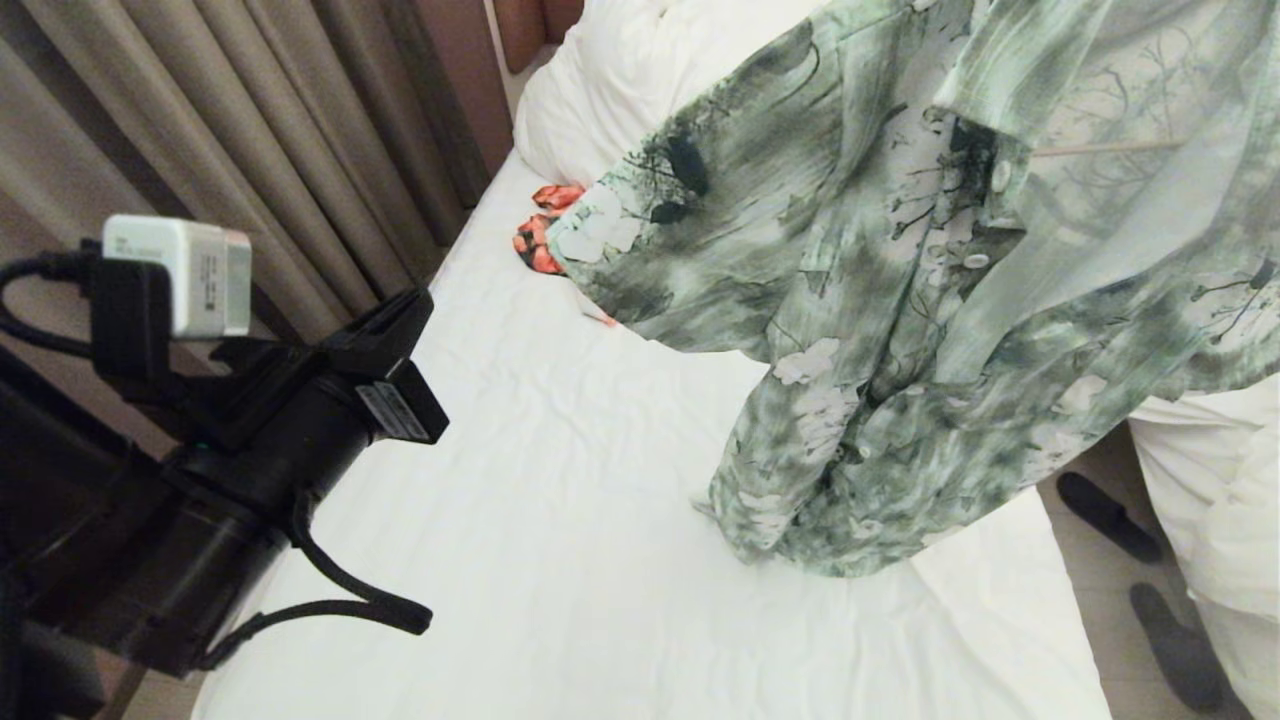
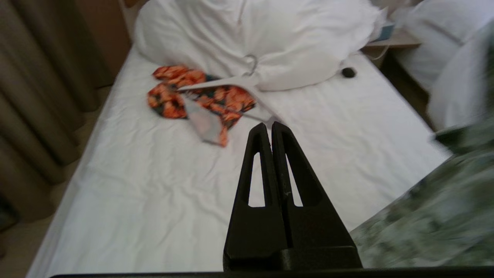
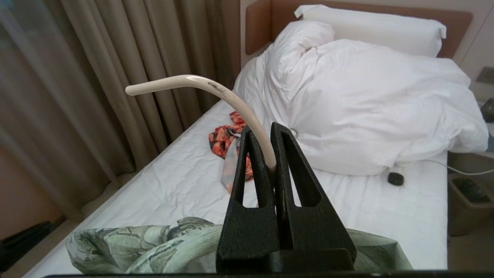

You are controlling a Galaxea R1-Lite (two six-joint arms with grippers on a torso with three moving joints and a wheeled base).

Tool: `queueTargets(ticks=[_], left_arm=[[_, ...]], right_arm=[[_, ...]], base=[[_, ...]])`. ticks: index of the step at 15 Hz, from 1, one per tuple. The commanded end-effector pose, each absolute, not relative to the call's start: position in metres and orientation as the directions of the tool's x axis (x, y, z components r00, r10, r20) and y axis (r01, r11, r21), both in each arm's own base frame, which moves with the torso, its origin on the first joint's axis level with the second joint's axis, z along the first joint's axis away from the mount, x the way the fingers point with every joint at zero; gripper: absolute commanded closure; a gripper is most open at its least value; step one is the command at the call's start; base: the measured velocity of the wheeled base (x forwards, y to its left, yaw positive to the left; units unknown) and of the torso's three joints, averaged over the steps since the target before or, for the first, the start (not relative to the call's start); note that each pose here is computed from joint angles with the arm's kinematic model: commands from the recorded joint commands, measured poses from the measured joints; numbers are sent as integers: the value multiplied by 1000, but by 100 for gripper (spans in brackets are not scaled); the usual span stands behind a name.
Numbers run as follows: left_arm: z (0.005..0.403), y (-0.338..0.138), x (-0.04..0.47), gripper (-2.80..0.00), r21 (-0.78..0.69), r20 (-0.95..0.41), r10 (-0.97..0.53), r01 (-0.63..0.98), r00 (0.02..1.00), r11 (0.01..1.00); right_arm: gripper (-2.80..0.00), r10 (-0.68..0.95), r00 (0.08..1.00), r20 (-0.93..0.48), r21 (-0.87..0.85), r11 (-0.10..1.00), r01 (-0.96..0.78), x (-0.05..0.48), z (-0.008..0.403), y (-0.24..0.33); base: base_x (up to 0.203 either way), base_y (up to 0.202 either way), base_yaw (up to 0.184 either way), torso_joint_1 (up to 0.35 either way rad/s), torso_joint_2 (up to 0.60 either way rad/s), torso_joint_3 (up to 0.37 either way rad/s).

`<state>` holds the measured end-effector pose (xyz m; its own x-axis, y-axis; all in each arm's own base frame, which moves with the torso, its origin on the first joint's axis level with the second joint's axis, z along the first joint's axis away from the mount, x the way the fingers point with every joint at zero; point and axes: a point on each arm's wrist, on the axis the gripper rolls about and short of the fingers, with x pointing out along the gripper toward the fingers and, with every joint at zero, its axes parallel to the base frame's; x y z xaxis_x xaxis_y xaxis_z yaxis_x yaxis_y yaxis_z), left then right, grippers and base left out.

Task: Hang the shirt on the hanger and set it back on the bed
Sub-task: Take the clothes hanger out of the clothes

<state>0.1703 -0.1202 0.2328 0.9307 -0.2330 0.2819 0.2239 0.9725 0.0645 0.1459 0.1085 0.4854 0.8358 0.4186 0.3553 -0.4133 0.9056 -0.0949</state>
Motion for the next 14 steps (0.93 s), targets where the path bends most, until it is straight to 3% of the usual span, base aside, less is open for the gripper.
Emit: queueTargets(ticks=[1,9,14], left_arm=[[257,-135,163,0,44,315,-290,291,904,956],[283,-186,146,0,23,310,-416,431,855,902],[280,-246,159,0,40,271,-484,493,832,869]], right_arm=[[0,412,851,326,-91,909,-406,163,478,117],[0,386,874,295,-53,920,-388,219,457,142],[0,390,877,280,-55,919,-390,226,452,148]], base=[[0,0,0,0,0,0],[0,0,0,0,0,0],[0,0,0,0,0,0]])
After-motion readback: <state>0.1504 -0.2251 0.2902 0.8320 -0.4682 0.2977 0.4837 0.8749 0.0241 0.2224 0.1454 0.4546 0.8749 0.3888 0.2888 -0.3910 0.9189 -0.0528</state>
